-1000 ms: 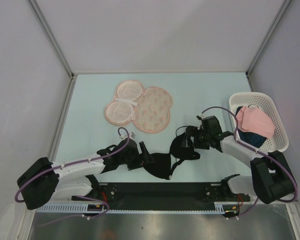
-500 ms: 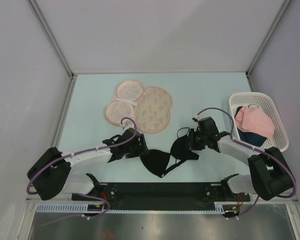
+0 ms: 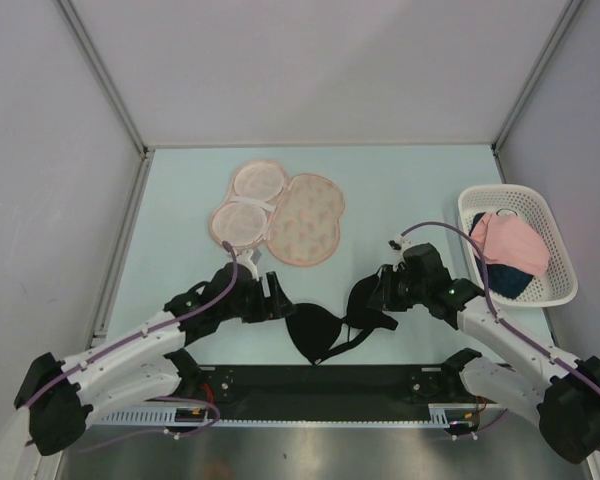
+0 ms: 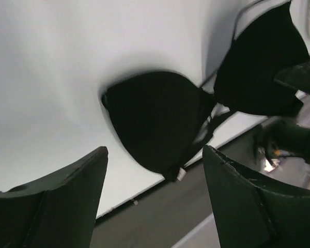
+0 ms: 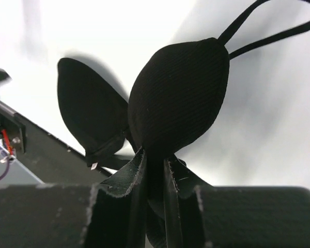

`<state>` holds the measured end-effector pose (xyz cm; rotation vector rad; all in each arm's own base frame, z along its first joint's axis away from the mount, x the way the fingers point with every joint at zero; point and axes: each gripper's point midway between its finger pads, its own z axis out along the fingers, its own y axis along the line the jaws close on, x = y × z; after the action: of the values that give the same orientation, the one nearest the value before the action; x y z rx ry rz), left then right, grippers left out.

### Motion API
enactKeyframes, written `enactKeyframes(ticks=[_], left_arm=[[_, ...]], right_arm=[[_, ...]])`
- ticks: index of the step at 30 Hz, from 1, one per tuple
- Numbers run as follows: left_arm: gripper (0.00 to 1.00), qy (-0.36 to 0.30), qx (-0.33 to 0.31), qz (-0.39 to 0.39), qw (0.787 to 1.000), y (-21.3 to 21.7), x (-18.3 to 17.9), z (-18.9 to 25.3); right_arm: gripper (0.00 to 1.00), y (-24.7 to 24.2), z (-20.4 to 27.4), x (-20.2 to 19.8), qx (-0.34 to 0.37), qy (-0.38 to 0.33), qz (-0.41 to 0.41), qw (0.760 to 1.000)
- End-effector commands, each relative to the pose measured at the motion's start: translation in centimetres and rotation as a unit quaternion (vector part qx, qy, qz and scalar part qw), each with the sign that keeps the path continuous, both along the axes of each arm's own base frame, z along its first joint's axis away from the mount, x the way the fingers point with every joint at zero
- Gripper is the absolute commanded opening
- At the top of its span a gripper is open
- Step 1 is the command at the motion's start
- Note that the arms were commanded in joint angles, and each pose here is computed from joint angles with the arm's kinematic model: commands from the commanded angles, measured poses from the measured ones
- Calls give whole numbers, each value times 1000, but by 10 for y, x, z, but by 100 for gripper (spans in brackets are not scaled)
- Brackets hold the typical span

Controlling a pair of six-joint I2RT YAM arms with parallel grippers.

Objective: Place the bra in the laundry bag and zip it closed

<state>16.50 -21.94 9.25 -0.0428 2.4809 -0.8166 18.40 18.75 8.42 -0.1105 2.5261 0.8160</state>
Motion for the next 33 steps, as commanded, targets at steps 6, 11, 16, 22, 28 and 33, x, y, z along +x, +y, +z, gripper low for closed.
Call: enactKeyframes(ticks=[6,11,16,22,28,33], left_arm=[[75,114,-117,86,983,-10,-25,-22],[76,124,-108,65,984,-32,-13,-22],[86,180,-94,59,977,-45,-18,-51],[68,178,-72,76,978,-46,-10,-66],[19,125,-12,74,989,-34,10,-63],[0,54,54,42,996,-26,33,-43]], right_arm=[[19,5,13,-1,20,6,-20,1000],[19,5,13,-1,16,5,-15,1000],[19,5,14,-1,17,2,-14,1000],[18,8,17,-2,27,3,-13,1000],[18,9,23,-11,34,4,-10,999],[17,12,22,-21,34,20,-13,999]])
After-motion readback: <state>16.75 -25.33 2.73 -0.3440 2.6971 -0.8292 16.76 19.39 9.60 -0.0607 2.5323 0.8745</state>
